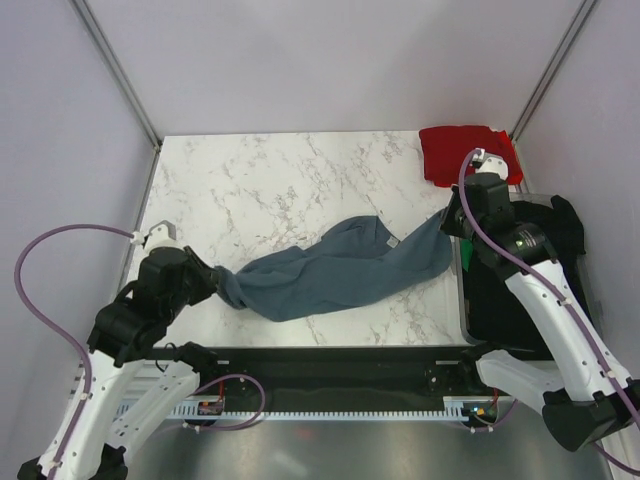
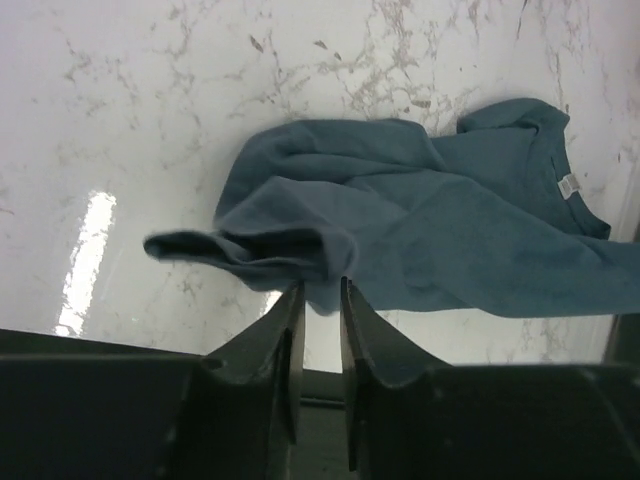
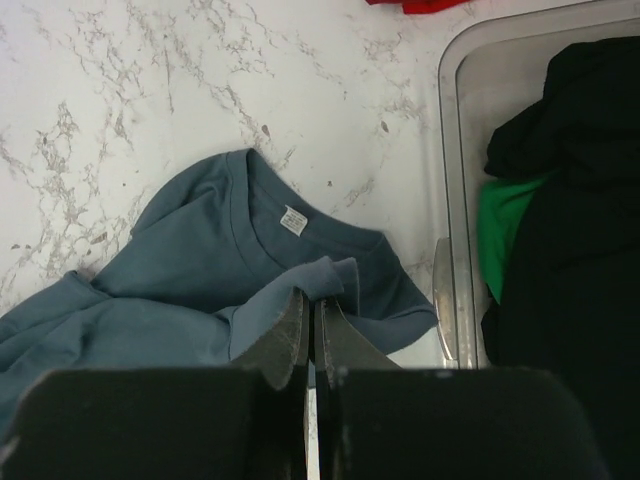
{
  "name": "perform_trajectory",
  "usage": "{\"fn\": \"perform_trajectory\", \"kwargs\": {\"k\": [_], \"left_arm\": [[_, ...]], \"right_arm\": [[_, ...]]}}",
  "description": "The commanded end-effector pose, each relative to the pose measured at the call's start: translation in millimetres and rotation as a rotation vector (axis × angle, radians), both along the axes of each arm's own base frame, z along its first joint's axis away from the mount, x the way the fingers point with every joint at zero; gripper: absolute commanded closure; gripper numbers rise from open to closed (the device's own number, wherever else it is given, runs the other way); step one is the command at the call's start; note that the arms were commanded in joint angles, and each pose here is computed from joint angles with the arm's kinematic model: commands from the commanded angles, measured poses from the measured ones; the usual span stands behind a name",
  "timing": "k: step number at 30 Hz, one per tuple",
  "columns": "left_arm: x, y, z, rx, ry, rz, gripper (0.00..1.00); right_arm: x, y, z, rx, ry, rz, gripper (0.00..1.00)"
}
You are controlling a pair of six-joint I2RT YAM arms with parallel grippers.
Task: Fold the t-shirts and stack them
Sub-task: Flatten the tshirt out
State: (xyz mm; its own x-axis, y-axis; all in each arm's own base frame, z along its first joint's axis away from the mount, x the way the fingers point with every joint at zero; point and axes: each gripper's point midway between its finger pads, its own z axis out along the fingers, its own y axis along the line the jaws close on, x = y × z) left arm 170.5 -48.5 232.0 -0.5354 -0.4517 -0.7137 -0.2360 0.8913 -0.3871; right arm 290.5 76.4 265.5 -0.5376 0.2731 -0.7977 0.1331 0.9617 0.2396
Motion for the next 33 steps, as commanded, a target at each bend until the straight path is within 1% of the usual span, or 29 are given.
{"fn": "perform_trajectory", "kwargs": {"k": [1,2,3,4,6,8,10,11,12,13,14,15,16,19,21,22,23,24,26,27,28,31,33], "left_arm": [[2,-18,-1,-0.162,0.016,0.032,0.71],[2,-18,-2,-0.160,0.019,0.034,0.72],[3,-16,-2,-0.151,0.017,0.042,0.74],[5,-13,-2,-0.131,0.013,0.052,0.79],[7,-11,2,-0.113,0.005,0.054,0.79],[10,-10,11,-0.100,-0.014,0.050,0.65],[15,-10,15,-0.071,-0.014,0.036,0.53],[20,-12,16,-0.069,-0.022,0.030,0.42],[25,-19,7,-0.044,0.015,-0.009,0.39],[30,-23,0,-0.035,0.046,-0.021,0.37],[33,-28,-8,-0.028,0.080,-0.036,0.37],[36,-37,-18,-0.030,0.107,-0.082,0.36],[42,-43,-33,-0.014,0.164,-0.099,0.36],[59,-58,-50,-0.020,0.181,-0.150,0.36],[75,-67,-58,-0.004,0.180,-0.181,0.36],[89,-74,-51,-0.011,0.134,-0.196,0.36],[99,-79,-62,0.006,0.169,-0.212,0.35],[107,-85,-61,0.017,0.163,-0.245,0.35],[123,-92,-73,0.040,0.196,-0.261,0.35],[132,-97,-91,0.068,0.251,-0.276,0.36],[141,-101,-96,0.072,0.251,-0.284,0.38],[154,-107,-122,0.096,0.317,-0.297,0.43],[159,-112,-134,0.096,0.332,-0.317,0.44]], "right_arm": [[4,-9,19,0.020,-0.079,-0.064,1.00],[5,-9,17,0.018,-0.076,-0.064,1.00],[8,-7,16,0.017,-0.072,-0.058,1.00],[11,-4,16,0.021,-0.073,-0.049,1.00],[14,-2,16,0.020,-0.071,-0.041,1.00],[16,-2,17,0.015,-0.071,-0.042,1.00],[15,-3,17,0.017,-0.080,-0.044,1.00],[13,-2,11,0.019,-0.070,-0.038,1.00],[13,0,12,0.032,-0.086,-0.029,1.00],[12,3,3,0.035,-0.070,-0.010,1.00],[12,7,0,0.044,-0.067,0.011,1.00],[12,21,-3,0.076,-0.058,0.077,1.00],[13,28,-7,0.086,-0.046,0.110,1.00],[16,42,-13,0.115,-0.011,0.173,1.00],[17,42,-11,0.110,-0.018,0.174,1.00],[17,39,-12,0.099,-0.022,0.165,1.00],[16,38,-9,0.097,-0.035,0.165,1.00],[16,37,-10,0.094,-0.036,0.162,1.00],[11,35,-17,0.085,-0.025,0.165,1.00],[8,34,-21,0.085,-0.018,0.164,1.00],[5,33,-31,0.080,0.002,0.164,1.00],[-4,31,-45,0.081,0.027,0.164,1.00],[-7,31,-47,0.086,0.028,0.166,1.00]]}}
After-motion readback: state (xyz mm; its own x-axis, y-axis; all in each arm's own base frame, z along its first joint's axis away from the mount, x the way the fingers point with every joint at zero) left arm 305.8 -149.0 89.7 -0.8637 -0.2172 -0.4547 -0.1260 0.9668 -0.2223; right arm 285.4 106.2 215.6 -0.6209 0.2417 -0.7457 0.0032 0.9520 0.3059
